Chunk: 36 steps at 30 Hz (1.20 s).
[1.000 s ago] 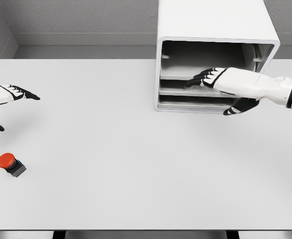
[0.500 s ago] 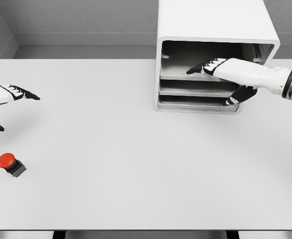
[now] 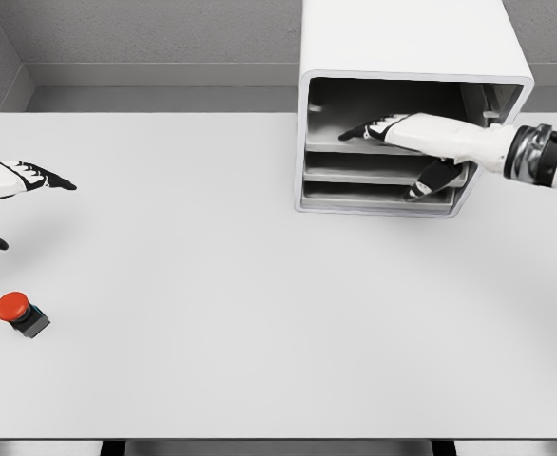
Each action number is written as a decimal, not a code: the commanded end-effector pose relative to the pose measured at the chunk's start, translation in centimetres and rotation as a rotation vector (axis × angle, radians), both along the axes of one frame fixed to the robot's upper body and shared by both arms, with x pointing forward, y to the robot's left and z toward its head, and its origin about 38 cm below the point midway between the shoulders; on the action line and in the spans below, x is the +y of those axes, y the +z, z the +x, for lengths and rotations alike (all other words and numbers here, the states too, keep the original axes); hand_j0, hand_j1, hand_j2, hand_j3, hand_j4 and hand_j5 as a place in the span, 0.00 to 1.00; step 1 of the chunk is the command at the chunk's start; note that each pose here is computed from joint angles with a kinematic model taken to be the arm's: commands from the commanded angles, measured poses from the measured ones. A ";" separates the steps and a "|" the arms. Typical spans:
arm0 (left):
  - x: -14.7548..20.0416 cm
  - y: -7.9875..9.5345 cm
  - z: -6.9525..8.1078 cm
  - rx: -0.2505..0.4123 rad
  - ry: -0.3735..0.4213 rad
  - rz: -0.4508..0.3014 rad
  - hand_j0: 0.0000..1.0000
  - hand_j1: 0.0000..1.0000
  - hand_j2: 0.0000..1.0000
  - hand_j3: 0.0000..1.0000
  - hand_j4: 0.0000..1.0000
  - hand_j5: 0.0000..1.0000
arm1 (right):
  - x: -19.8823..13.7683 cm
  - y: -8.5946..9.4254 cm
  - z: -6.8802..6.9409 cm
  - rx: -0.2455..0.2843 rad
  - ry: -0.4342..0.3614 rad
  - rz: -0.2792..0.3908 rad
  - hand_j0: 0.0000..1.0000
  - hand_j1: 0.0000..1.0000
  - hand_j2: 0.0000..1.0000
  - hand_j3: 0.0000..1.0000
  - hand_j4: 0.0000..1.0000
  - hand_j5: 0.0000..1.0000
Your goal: Slide open multi-storey tabletop storage cabinets and put open load switch and slide close multi-storey tabletop storage cabinets
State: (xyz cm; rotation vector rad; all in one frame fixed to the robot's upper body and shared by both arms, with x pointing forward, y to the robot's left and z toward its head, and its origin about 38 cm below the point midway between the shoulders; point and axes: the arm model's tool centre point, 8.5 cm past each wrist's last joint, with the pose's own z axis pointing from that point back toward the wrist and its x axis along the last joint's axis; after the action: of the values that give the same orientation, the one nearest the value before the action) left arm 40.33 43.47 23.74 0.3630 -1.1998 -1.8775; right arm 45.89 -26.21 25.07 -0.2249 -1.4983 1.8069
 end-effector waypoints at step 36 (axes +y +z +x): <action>0.0 0.1 0.0 0.000 0.003 -0.005 1.00 1.00 1.00 1.00 1.00 1.00 | -0.2 -0.7 -1.4 0.005 0.037 -0.052 1.00 1.00 1.00 1.00 1.00 1.00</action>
State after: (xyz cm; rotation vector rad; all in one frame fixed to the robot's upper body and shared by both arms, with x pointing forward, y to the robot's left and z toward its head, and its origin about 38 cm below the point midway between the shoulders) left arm 40.33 43.46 23.77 0.3634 -1.2004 -1.8782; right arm 44.72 -26.17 23.68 -0.2083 -1.4547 1.8662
